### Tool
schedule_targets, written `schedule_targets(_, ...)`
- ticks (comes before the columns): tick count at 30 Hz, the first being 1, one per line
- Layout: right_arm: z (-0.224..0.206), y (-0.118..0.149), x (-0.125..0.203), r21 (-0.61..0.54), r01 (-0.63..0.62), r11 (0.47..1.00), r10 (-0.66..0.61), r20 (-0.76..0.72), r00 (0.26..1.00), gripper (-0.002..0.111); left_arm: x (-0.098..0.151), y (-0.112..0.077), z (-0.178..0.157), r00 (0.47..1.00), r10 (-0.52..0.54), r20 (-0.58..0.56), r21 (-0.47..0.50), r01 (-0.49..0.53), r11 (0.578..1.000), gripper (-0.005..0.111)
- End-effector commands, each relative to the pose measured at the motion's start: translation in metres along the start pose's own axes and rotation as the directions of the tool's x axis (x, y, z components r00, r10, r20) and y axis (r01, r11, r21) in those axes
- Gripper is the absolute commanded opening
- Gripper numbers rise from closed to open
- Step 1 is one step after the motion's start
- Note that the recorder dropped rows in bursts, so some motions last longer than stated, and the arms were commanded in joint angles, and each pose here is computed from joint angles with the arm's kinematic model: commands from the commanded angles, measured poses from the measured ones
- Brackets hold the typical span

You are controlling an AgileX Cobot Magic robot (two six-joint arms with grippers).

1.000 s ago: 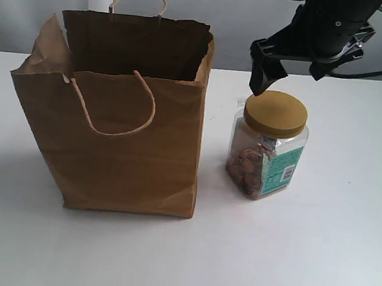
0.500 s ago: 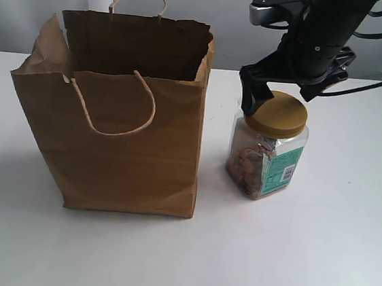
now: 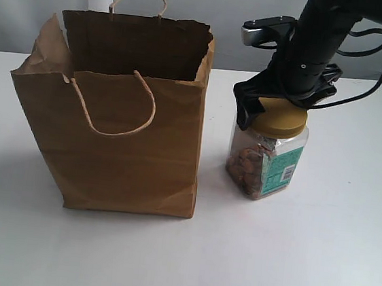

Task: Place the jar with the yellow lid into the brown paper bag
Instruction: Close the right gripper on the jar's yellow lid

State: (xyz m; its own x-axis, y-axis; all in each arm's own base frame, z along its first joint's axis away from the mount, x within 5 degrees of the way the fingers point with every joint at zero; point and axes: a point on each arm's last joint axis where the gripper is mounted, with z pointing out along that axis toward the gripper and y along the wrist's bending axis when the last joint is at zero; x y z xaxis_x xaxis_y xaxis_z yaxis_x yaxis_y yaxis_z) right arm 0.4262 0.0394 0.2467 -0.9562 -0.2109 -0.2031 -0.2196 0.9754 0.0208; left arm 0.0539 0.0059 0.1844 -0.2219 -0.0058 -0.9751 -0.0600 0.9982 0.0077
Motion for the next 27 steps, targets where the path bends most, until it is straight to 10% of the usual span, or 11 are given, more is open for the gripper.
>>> schedule_targets(1,0.0,-0.002,-0.001,0.01,0.001,1.0,-0.001,0.003,1.0,0.105,-0.001,-0.001,0.0,1.0,-0.006,0.008,0.008,0.006,1.0,0.001)
schedule_targets(8,0.0,-0.003,-0.001,0.025,0.014,1.0,-0.014,0.0,1.0,0.101,-0.001,-0.001,0.0,1.0,-0.006,0.008,0.008,0.006,1.0,0.001)
schedule_targets(18,-0.004,-0.008,-0.002,0.076,0.022,0.997,-0.022,0.003,1.0,0.001,-0.001,-0.001,0.0,1.0,-0.006,0.008,0.008,0.006,1.0,0.001)
schedule_targets(27,-0.046,-0.007,-0.019,0.081,-0.032,0.996,0.021,0.132,0.991,0.0,-0.001,-0.001,0.0,1.0,-0.006,0.008,0.008,0.006,1.0,0.001)
